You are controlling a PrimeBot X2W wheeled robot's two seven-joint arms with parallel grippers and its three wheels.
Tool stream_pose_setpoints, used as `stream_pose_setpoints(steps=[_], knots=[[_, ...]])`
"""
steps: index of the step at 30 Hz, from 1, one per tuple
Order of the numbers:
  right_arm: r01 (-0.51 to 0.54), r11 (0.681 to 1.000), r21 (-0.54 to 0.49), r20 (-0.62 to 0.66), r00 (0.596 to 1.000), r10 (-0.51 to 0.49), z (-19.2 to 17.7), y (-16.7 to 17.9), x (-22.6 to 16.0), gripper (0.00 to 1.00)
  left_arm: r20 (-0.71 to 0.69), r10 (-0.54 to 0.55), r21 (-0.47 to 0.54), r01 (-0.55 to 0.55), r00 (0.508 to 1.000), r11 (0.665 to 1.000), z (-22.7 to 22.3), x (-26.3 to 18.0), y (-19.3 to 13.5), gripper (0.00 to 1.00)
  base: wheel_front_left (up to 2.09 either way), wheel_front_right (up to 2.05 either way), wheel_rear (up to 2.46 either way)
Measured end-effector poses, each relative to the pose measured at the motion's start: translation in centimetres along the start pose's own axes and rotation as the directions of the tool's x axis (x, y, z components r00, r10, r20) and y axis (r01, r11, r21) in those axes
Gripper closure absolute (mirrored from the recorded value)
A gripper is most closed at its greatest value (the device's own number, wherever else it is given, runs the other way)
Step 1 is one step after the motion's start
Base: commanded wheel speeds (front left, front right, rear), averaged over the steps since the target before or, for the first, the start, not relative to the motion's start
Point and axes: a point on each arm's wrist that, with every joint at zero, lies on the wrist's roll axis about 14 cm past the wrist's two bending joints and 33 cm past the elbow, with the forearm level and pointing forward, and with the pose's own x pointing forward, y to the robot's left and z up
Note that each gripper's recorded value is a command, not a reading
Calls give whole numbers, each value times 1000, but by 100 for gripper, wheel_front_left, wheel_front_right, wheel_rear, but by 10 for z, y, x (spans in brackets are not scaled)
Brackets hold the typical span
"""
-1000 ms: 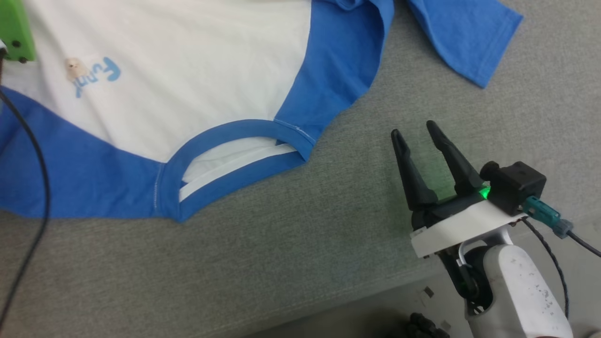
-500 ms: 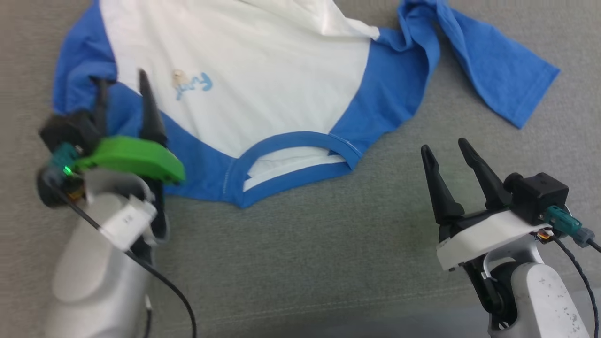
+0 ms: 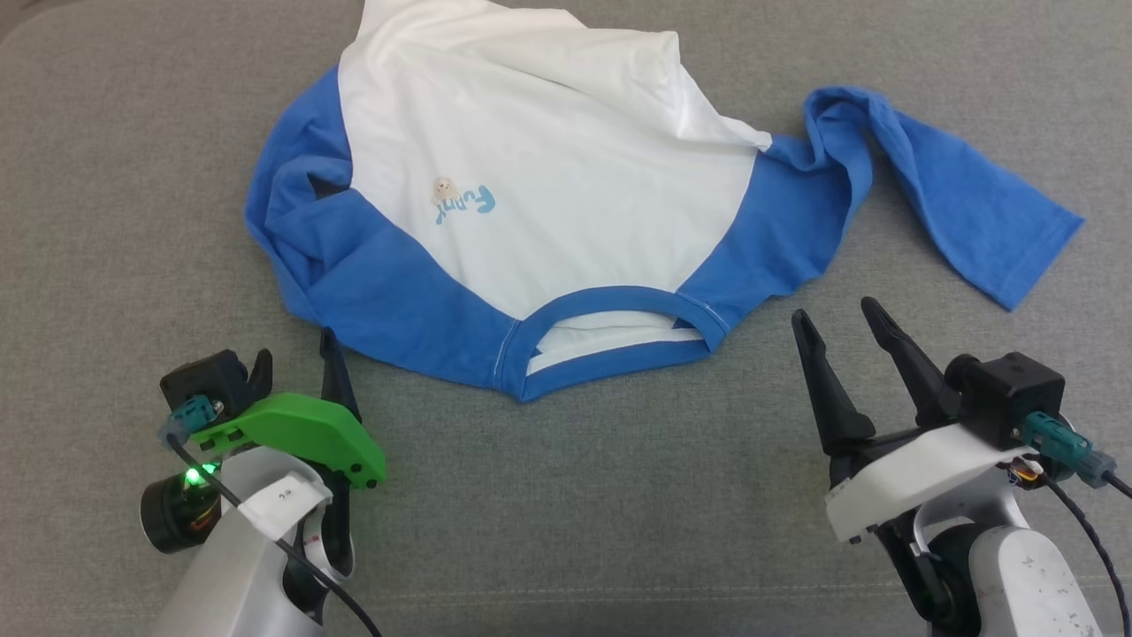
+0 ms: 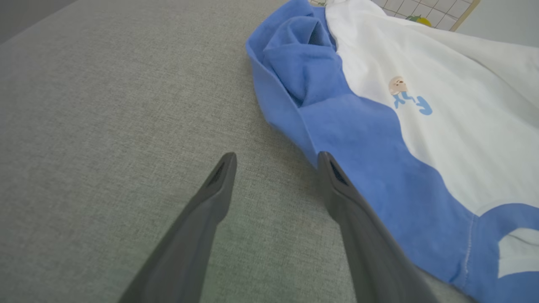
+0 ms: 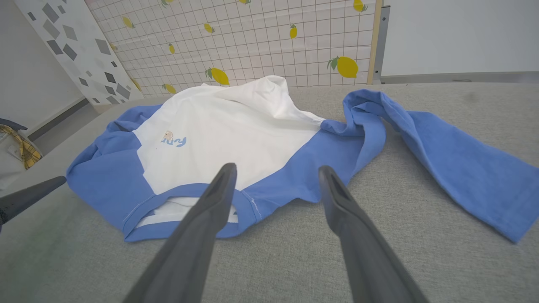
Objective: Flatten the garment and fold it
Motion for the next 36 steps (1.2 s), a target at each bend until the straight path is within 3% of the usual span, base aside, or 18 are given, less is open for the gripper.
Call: stream_pose_setpoints(steps=[10,18,19,20,21,22,28,36], knots=[[26,1000,1,-6,1000,-26,-1,-8,-8,0,-179,-20,-55,10,984,998,-33,10,-4,0,0,0,0],[57,998,10,-25,998,-57,-8,-18,-11,0,-250,-32,-29,26,968,999,-40,30,-10,0,0,0,0],[59,998,12,-26,998,-59,-9,-18,-11,0,-258,-26,-23,21,966,1000,-41,31,-8,4,0,0,0],[60,998,13,-28,998,-60,-9,-19,-11,0,-258,-25,-17,21,966,1000,-41,31,-8,53,0,0,0],[61,998,13,-28,998,-61,-9,-19,-11,0,-258,-24,-12,22,966,1000,-41,32,-8,93,0,0,0],[60,998,13,-30,998,-60,-10,-19,-11,0,-266,-27,-9,25,964,1000,-42,31,-8,100,0,0,0],[57,998,-9,-48,997,-58,-10,-21,1,0,-264,-40,-3,40,964,999,-40,28,-8,100,0,0,0],[117,993,-31,-121,985,-120,-6,-51,48,0,-231,-50,8,53,972,999,-38,23,-7,100,0,0,0]])
